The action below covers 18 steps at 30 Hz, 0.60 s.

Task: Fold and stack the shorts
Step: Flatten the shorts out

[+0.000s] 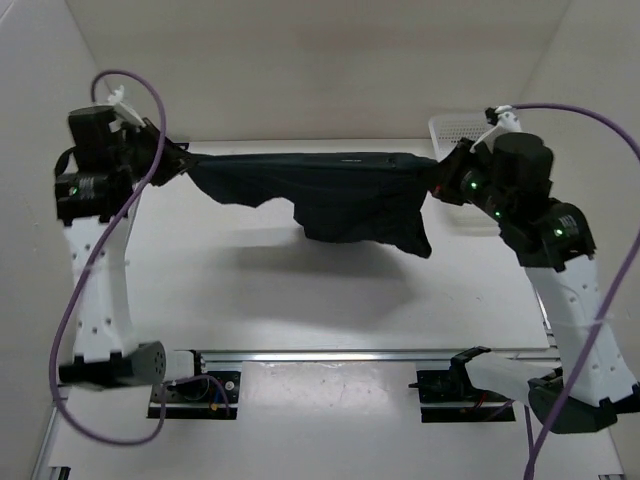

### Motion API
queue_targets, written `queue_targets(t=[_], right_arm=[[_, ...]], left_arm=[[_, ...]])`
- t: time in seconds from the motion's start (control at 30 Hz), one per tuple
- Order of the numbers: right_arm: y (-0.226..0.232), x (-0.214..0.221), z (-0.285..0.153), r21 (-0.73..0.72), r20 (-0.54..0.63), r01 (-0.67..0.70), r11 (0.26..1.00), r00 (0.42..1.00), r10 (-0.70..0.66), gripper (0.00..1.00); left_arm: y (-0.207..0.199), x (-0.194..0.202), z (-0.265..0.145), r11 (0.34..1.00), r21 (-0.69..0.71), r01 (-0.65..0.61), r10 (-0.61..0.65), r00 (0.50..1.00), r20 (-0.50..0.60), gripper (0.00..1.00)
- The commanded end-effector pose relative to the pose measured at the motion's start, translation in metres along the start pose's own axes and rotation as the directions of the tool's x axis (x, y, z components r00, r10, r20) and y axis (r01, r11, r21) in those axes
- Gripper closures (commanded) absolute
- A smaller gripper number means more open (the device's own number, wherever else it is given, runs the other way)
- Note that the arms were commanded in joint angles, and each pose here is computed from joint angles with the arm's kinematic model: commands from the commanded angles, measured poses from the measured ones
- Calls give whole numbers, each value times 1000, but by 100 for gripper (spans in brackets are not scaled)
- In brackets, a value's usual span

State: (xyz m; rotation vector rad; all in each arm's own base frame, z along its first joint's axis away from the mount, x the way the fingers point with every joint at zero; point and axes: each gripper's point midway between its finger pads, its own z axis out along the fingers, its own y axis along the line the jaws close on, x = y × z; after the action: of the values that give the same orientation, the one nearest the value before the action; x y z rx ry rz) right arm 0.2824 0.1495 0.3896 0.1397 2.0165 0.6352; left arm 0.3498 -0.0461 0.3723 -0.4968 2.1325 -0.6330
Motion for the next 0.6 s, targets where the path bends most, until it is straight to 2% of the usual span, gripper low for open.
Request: queue_targets(t=[0.0, 0.17, 0.3, 0.43, 0.57], right_arm=[[-12, -30, -43, 77, 101, 118, 990, 987, -126, 100], [-2, -53, -75, 64, 173, 169, 984, 969, -178, 100], [5, -68, -86, 59, 222, 186, 981, 955, -195, 100], [4, -78, -67, 90, 218, 200, 976, 952, -216, 100], [9, -89, -16, 98, 202, 210, 973, 953, -226, 100]], left_arm=[[-28, -41, -79, 995, 36, -93, 79, 955, 285, 89], [-43, -61, -133, 994, 13, -112, 96, 899, 427, 89], [-52, -75, -154, 992, 5, -124, 105, 859, 501, 89], [-54, -96, -134, 992, 5, -124, 105, 859, 502, 89], [-45, -121, -91, 992, -22, -124, 120, 877, 465, 89]])
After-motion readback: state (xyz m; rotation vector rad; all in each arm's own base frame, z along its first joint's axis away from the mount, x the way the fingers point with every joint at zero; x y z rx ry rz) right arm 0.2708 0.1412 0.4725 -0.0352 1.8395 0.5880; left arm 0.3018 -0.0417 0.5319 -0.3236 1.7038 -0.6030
